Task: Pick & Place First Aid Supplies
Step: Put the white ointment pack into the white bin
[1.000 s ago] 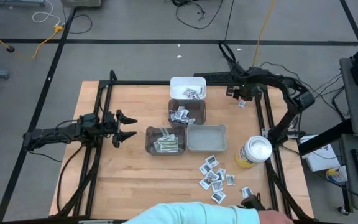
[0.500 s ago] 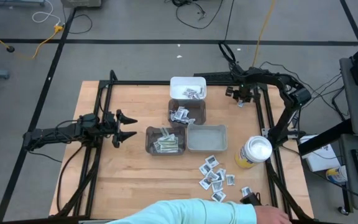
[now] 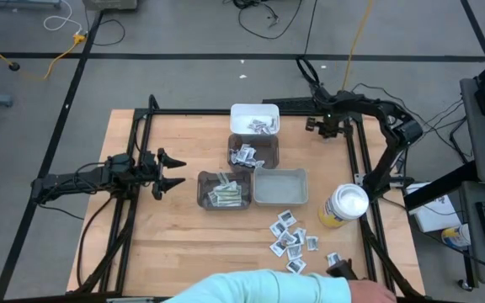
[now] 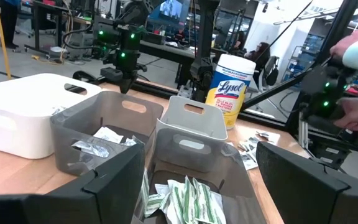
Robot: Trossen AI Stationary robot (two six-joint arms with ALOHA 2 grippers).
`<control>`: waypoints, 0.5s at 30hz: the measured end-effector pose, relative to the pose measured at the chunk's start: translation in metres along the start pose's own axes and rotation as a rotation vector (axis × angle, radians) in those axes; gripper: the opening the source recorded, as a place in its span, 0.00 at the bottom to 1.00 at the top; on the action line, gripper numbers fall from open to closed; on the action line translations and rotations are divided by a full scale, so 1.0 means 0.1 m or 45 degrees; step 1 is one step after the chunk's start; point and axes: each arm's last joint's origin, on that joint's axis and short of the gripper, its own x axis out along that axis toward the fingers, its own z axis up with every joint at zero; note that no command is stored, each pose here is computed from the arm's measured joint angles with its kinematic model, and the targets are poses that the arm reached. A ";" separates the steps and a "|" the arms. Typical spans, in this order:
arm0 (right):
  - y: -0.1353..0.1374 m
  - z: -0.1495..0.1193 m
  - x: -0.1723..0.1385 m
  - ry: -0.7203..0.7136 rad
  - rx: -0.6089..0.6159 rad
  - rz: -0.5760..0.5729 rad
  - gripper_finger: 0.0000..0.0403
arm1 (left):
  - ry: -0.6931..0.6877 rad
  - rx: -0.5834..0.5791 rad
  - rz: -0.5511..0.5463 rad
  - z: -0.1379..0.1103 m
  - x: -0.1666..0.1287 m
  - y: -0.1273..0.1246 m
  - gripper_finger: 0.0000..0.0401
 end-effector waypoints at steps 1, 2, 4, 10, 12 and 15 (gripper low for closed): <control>0.01 -0.01 -0.05 0.001 -0.014 0.005 0.00 | 0.000 0.000 0.000 0.00 0.00 0.00 0.77; 0.01 0.00 -0.13 -0.012 -0.031 0.013 0.00 | 0.000 0.000 0.000 0.00 0.00 0.00 0.77; 0.02 0.00 -0.29 -0.028 -0.066 0.026 0.00 | 0.000 0.000 0.000 0.00 0.00 0.00 0.77; 0.03 -0.03 -0.72 -0.015 -0.207 0.013 0.00 | 0.000 0.000 0.000 0.00 0.00 0.00 0.77; 0.02 -0.02 -0.84 -0.014 -0.238 0.005 0.00 | 0.000 0.000 0.000 0.00 0.00 0.00 0.77; 0.00 -0.03 -1.01 0.000 -0.277 -0.011 0.00 | 0.000 0.000 0.000 0.00 0.00 0.00 0.77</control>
